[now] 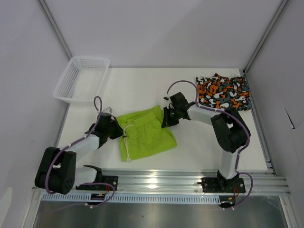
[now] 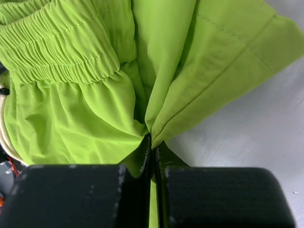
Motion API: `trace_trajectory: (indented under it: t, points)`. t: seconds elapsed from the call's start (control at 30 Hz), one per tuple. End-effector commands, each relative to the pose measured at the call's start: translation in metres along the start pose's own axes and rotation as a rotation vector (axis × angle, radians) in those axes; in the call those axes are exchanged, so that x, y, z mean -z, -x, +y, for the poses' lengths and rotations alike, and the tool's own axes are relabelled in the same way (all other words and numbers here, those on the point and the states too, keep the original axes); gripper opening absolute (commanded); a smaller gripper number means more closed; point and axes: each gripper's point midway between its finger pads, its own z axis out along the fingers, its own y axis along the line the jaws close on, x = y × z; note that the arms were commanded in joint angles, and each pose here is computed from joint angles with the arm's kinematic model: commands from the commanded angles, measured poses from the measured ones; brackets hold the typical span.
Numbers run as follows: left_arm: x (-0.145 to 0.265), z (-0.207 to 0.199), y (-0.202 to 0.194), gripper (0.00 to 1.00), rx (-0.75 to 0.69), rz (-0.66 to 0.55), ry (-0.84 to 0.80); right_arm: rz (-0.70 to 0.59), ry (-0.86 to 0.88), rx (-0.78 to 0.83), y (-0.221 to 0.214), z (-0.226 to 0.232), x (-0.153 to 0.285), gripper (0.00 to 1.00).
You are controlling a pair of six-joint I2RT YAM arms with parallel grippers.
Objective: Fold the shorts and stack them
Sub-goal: Fold the shorts, then neatly place the folded shorts to the corner
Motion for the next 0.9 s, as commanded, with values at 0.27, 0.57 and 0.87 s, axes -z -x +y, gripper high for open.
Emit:
trace_trajectory:
  t: [0.27,0.57,0.87]
  points:
    - [-0.001,-0.042,0.028,0.0,-0.061,-0.013,0.018,-0.142,-0.217,0.073,0.037,-0.005,0.037,0.0]
    - [-0.027,-0.11,0.042,0.0,-0.099,-0.007,-0.002,-0.188,-0.332,0.03,0.054,-0.031,0.071,0.0]
    - [-0.067,-0.169,0.058,0.0,-0.117,0.005,-0.032,-0.227,-0.389,-0.021,0.084,-0.059,0.086,0.0]
